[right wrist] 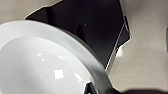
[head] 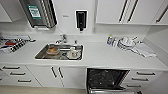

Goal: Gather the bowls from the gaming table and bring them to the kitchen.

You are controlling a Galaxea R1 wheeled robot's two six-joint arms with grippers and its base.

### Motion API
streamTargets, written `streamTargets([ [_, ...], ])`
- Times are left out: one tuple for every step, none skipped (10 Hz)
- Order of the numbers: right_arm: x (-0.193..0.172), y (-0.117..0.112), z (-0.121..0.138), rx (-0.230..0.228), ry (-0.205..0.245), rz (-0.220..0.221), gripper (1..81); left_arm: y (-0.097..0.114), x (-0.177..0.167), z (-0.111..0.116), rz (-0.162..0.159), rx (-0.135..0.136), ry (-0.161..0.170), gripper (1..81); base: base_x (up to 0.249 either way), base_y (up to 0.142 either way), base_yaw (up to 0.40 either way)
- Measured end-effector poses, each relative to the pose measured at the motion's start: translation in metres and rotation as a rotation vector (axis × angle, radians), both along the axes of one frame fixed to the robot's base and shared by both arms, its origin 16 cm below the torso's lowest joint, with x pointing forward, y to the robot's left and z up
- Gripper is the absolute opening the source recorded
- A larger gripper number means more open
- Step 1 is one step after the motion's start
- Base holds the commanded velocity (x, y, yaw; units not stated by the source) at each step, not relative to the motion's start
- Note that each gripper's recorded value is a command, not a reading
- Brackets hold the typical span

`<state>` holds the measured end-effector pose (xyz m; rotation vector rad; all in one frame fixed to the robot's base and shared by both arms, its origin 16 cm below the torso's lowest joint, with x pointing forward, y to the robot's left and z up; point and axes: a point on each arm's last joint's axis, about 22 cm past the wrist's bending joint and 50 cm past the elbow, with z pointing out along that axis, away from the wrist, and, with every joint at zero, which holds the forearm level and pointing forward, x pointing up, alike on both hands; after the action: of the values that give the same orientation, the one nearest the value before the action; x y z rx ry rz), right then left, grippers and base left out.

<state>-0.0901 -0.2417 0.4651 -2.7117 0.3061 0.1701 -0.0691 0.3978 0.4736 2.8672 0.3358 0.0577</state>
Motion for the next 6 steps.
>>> streamTargets([
  [0.002,0.000,0.000,0.000,-0.003,0.000,1.0,0.013,0.021,0.003,0.002,0.003,-0.023,1.0,0.000,0.000,0.000],
  [0.003,-0.001,-0.001,-0.001,-0.004,0.000,1.0,0.017,0.039,0.008,0.011,-0.012,-0.044,1.0,0.000,0.000,0.000],
  [0.003,0.000,-0.001,-0.001,-0.005,0.000,1.0,0.013,0.052,0.014,0.031,-0.042,-0.052,1.0,0.000,0.000,0.000],
  [0.004,0.000,-0.001,-0.001,-0.007,-0.001,1.0,0.008,0.066,0.023,0.042,-0.076,-0.061,1.0,0.000,0.000,0.000],
  [0.004,0.000,-0.001,0.000,-0.007,-0.001,1.0,0.010,0.088,0.031,0.047,-0.094,-0.083,1.0,0.000,0.000,0.000],
  [0.004,0.001,0.000,0.003,-0.008,-0.001,1.0,0.016,0.116,0.039,0.048,-0.105,-0.117,1.0,0.000,0.000,0.000],
])
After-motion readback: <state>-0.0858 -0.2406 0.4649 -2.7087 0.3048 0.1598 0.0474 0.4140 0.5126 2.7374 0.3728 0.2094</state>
